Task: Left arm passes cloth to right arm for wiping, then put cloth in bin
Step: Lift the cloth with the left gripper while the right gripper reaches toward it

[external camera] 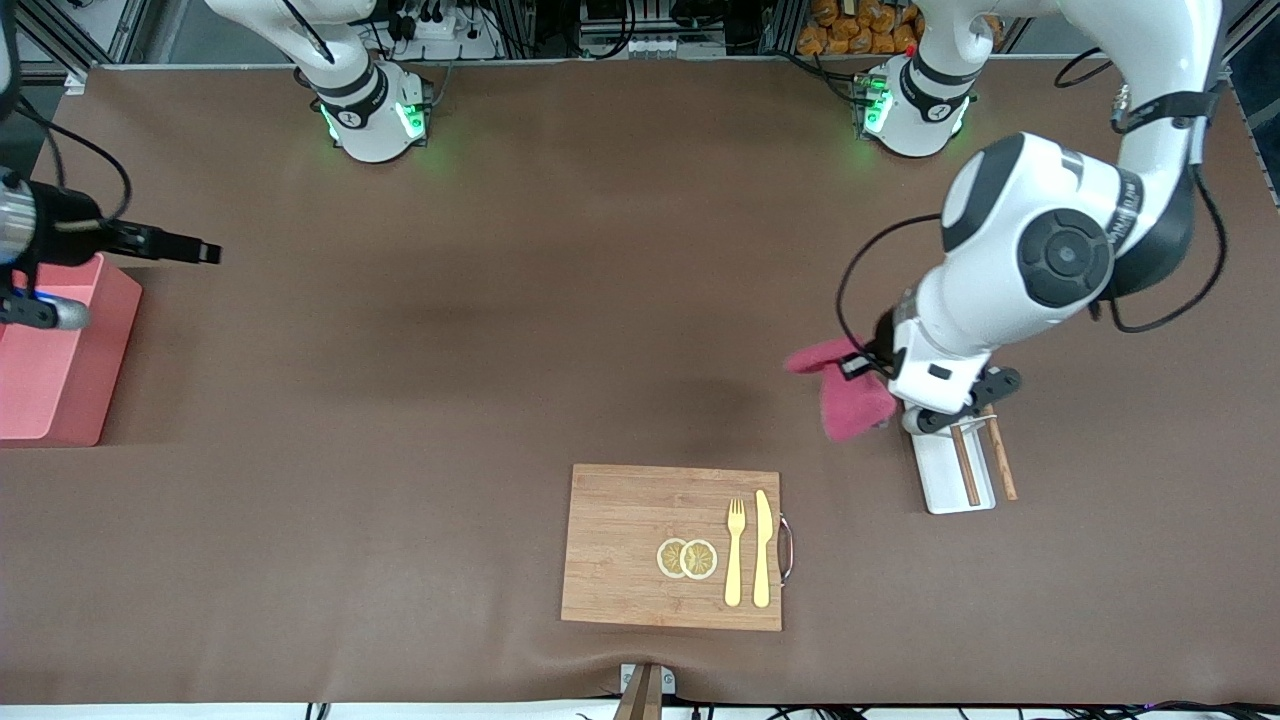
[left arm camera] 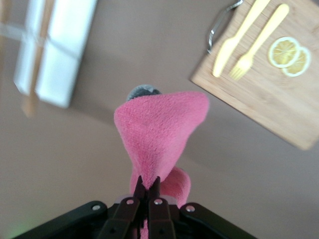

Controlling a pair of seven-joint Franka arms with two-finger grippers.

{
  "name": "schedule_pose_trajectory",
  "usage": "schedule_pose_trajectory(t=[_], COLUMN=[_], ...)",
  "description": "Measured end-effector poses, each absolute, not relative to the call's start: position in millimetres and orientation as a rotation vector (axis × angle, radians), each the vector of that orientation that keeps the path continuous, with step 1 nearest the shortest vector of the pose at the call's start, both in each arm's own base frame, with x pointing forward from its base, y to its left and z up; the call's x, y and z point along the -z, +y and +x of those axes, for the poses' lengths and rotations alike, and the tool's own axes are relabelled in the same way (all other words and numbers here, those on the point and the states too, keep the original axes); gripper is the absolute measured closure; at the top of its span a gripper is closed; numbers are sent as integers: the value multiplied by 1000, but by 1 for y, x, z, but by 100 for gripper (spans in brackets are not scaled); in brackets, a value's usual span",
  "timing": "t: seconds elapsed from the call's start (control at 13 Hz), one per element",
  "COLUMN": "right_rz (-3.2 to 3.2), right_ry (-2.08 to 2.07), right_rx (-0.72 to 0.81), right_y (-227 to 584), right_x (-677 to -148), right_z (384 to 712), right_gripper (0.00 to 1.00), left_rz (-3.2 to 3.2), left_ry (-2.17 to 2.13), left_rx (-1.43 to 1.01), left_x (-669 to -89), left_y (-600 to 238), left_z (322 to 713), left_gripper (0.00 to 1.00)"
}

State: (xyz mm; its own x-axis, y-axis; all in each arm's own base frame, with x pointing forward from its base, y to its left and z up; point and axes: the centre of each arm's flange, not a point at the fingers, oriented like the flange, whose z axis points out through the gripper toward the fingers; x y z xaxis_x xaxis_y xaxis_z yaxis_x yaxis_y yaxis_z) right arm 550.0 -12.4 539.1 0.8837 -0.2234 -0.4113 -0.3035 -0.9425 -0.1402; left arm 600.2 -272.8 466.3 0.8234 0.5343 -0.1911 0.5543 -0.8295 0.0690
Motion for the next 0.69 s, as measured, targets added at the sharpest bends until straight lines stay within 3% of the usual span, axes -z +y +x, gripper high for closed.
schedule_pose_trajectory(t=[0.31,0.69], right_rz=[-2673,-2390], right_ry=[577,879], right_rx=[-729,-773], right_y=[47,116], right_x=[-489,-466], right_z=[575,602], right_gripper=[0,0], left_rz=[2614,2241], left_ry=[1297,1526], left_rx=[276,339], left_x=[-489,-509], left_y=[-349,-413], left_z=[590,580], left_gripper=[96,96])
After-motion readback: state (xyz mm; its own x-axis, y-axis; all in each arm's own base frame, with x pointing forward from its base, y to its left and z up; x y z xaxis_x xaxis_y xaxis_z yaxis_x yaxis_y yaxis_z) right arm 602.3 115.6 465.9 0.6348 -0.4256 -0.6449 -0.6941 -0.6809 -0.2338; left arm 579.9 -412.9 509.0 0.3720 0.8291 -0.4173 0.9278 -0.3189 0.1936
